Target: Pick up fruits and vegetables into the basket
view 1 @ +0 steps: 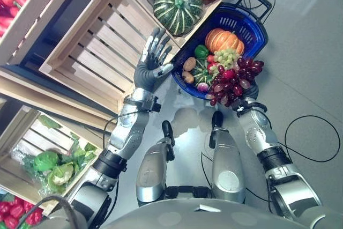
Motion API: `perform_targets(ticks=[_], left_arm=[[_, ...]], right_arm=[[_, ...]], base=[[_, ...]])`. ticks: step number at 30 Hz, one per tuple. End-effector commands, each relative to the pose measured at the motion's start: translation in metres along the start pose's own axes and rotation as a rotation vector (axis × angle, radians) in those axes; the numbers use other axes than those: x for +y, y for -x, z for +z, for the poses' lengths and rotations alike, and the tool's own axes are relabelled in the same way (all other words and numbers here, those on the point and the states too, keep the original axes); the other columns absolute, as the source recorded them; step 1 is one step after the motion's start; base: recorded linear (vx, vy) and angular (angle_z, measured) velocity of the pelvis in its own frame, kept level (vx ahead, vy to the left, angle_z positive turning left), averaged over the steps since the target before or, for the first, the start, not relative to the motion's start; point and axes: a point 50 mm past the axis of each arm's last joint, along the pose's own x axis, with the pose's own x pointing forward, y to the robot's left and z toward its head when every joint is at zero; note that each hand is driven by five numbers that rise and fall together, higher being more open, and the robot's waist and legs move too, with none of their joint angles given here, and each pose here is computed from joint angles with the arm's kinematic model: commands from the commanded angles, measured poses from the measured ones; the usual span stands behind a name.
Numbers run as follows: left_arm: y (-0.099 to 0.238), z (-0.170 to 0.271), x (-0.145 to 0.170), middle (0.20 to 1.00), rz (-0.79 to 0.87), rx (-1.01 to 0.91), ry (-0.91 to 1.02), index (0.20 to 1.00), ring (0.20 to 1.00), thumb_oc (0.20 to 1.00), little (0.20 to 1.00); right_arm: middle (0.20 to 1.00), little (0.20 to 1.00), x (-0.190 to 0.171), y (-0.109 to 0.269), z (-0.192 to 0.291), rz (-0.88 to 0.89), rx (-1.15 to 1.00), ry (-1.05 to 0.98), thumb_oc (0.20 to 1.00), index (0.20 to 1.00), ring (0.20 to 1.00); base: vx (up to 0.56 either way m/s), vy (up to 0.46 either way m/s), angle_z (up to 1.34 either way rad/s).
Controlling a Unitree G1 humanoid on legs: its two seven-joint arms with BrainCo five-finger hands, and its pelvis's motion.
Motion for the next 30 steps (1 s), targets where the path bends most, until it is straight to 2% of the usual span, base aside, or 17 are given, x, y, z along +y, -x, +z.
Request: perform_targets(ticks=[1,2,5,6,8,11,15,19,21,30], left_arm=[[0.019,-0.005,0.014,1.0,-0.007,0.109,-0.019,1.0,1.0,1.0,1.0],[0.038,-0.02,0.025,1.0,0.017,0.219,-0.025,1.0,1.0,1.0,1.0],[0.056,-0.034,0.034,1.0,0.037,0.326,-0.084,1.0,1.0,1.0,1.0],[0.072,-0.045,0.042,1.0,0.042,0.403,-0.134,1.0,1.0,1.0,1.0],[0.09,-0.056,0.05,1.0,0.064,0.473,-0.239,1.0,1.0,1.0,1.0],[0.104,-0.065,0.056,1.0,0.087,0.524,-0.287,1.0,1.0,1.0,1.0],[0.14,-0.084,0.072,1.0,0.208,0.665,-0.383,1.0,1.0,1.0,1.0],[0.18,-0.102,0.081,1.0,0.354,0.813,-0.263,1.0,1.0,1.0,1.0],[0.194,-0.107,0.081,1.0,0.363,0.847,-0.253,1.0,1.0,1.0,1.0],[0.221,-0.114,0.078,1.0,0.381,0.94,-0.259,1.0,1.0,1.0,1.0]], right_arm=[[0.2,0.2,0.011,-0.015,0.043,0.063,-0.161,-0.05,0.2,0.2,0.2],[0.2,0.2,-0.002,-0.019,0.052,0.037,-0.167,-0.026,0.2,0.2,0.2],[0.2,0.2,-0.014,-0.024,0.065,0.009,-0.173,0.01,0.2,0.2,0.2],[0.2,0.2,-0.021,-0.03,0.078,-0.01,-0.174,0.03,0.2,0.2,0.2],[0.2,0.2,-0.028,-0.036,0.094,-0.032,-0.176,0.048,0.2,0.2,0.2],[0.2,0.2,-0.033,-0.043,0.109,-0.056,-0.172,0.06,0.2,0.2,0.2],[0.2,0.2,-0.041,-0.052,0.129,-0.085,-0.142,0.057,0.2,0.2,0.2],[0.2,0.2,-0.051,-0.055,0.135,-0.119,-0.091,0.054,0.2,0.2,0.2],[0.2,0.2,-0.055,-0.057,0.138,-0.134,-0.071,0.074,0.2,0.2,0.2],[0.2,0.2,-0.067,-0.061,0.166,-0.237,-0.038,0.191,0.2,0.2,0.2]], base=[[-0.03,0.077,0.1],[-0.02,0.081,0.09],[-0.01,0.07,0.05],[-0.02,0.082,0.07],[-0.02,0.066,0.09],[0.0,0.034,0.12],[0.0,0.018,0.11],[0.06,0.014,0.12],[0.01,0.029,0.14],[0.0,0.006,0.05]])
